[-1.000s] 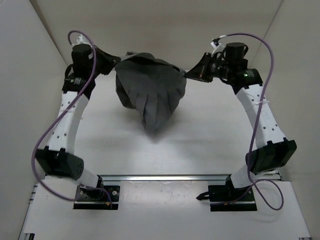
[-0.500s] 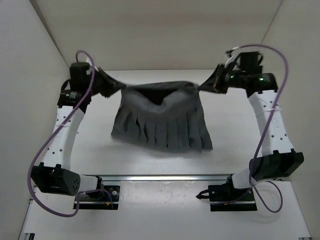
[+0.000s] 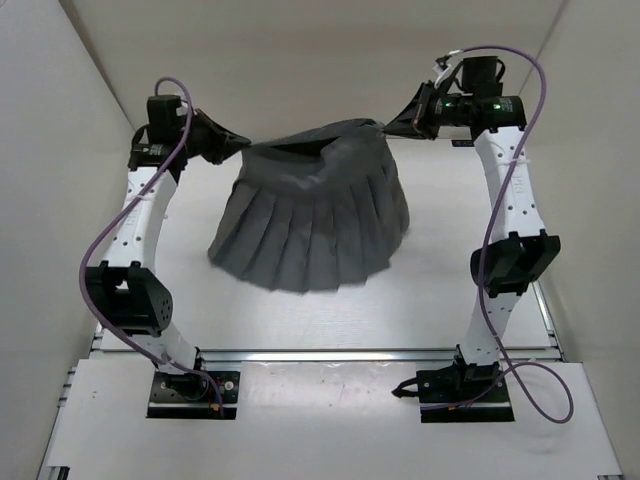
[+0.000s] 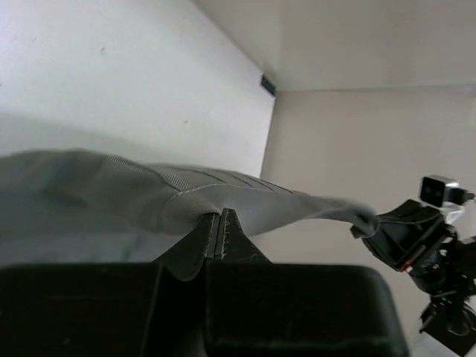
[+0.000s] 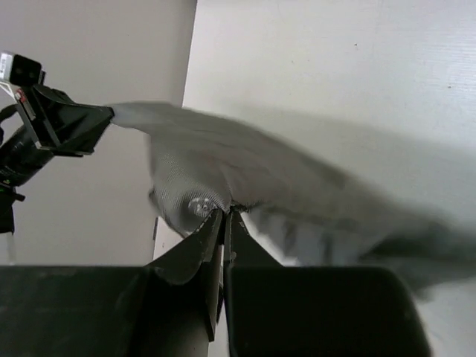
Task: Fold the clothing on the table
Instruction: Flatten the skirt out
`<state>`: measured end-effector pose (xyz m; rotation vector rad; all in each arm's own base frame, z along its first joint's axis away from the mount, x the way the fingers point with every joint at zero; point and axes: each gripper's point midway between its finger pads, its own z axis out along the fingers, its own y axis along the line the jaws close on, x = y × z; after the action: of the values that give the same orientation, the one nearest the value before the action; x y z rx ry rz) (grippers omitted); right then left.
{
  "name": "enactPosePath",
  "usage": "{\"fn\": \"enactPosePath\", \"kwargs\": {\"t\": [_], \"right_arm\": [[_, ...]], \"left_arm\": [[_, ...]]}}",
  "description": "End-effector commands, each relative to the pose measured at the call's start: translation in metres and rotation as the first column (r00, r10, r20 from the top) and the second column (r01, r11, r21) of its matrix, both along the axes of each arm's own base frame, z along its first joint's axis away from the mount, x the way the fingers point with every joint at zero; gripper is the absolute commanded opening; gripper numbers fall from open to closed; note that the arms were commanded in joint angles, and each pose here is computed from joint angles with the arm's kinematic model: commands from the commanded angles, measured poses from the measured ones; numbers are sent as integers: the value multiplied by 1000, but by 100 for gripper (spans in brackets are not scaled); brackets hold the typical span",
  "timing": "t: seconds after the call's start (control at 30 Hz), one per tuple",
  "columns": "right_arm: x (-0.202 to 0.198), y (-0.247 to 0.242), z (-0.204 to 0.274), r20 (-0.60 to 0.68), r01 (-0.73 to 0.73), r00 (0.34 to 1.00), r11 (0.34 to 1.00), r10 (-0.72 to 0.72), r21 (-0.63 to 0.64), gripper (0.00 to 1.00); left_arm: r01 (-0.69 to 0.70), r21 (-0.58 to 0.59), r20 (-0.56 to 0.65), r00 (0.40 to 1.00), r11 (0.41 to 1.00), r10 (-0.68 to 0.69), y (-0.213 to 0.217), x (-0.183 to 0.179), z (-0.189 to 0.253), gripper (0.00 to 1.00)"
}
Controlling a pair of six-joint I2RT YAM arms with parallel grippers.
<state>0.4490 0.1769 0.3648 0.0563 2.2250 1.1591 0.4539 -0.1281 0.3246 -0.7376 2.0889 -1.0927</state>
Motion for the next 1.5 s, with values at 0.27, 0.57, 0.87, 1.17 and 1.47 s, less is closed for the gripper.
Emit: {"fn": "enactPosePath", "kwargs": {"t": [0.27, 0.57, 0.87, 1.17, 1.47], "right_arm": [[-99, -45, -81, -96, 67, 993, 996, -72, -50, 0], [-207, -28, -267, -443, -93, 896, 982, 11, -163, 0], [-223, -35, -298, -501, -108, 865, 974, -8, -202, 0], [-235, -47, -303, -505, -67, 862, 979, -40, -193, 1], [-228, -50, -286, -469, -58, 882, 980, -40, -192, 0]], "left_arm": [[97, 59, 39, 994, 994, -99, -9, -110, -47, 0], [164, 108, -242, 961, 981, -134, -5, -216, -221, 52], [217, 357, -245, 960, 909, -133, -21, -206, -257, 60], [328, 503, -369, 918, 800, -145, -22, -204, -296, 59], [398, 475, -400, 892, 785, -211, -28, -217, -295, 0]]}}
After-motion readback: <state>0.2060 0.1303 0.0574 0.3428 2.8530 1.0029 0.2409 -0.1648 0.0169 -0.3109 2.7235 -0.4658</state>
